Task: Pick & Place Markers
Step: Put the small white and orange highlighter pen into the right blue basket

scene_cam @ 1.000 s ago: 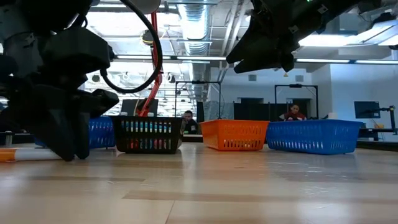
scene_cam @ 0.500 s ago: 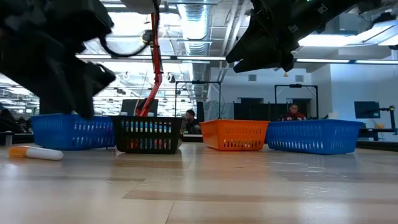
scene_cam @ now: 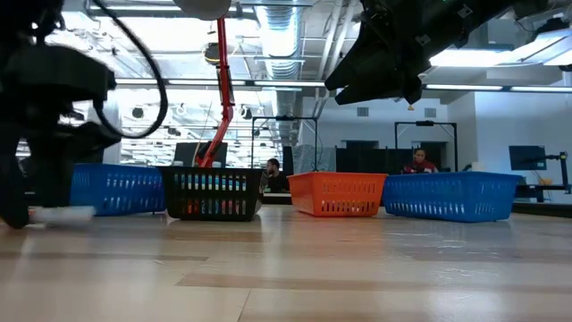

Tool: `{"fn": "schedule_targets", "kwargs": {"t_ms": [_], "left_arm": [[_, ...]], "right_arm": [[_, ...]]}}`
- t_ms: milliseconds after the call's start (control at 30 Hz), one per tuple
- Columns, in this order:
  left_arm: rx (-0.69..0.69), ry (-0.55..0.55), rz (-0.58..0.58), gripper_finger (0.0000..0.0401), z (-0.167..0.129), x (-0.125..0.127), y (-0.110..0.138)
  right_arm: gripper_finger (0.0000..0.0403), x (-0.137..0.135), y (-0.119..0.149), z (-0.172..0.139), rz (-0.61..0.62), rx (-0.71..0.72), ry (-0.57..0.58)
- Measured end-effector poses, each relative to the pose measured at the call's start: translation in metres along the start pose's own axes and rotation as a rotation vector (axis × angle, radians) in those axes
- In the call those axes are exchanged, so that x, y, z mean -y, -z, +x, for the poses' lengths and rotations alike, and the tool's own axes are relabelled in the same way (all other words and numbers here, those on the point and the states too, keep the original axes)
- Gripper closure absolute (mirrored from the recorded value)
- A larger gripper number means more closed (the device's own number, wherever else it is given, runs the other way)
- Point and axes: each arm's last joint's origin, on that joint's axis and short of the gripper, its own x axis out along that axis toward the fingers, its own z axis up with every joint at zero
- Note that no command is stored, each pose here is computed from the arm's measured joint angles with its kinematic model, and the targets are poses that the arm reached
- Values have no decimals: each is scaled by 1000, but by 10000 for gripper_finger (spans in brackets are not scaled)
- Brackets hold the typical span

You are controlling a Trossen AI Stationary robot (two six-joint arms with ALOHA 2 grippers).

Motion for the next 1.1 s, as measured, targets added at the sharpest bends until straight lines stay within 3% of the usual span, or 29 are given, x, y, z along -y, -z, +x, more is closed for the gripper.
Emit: {"fn": "schedule_targets", "kwargs": {"t_ms": [233,400,500,600,733,867,1100], "left_arm": [[23,-14,-25,276,5,-5,2],[50,-17,-39,334,5,-4,0],[100,-13,-51,369,6,-3,-4],[207,-2,-77,369,5,-1,-13],[374,-11,-56,359,0,1,-29],[474,-72,-27,361,-3,0,-37],[501,-137,-42,359,-4,-3,-40]], "right_arm": [[239,-1,-2,0,13,18,-10],[243,-7,-3,5,24,35,-86],[247,-17,3,18,-67,64,-186],[249,-30,15,38,-191,135,-285],[250,-43,28,66,-277,209,-324],[251,-53,33,92,-305,161,-333],[266,-64,35,121,-346,71,-323]]}}
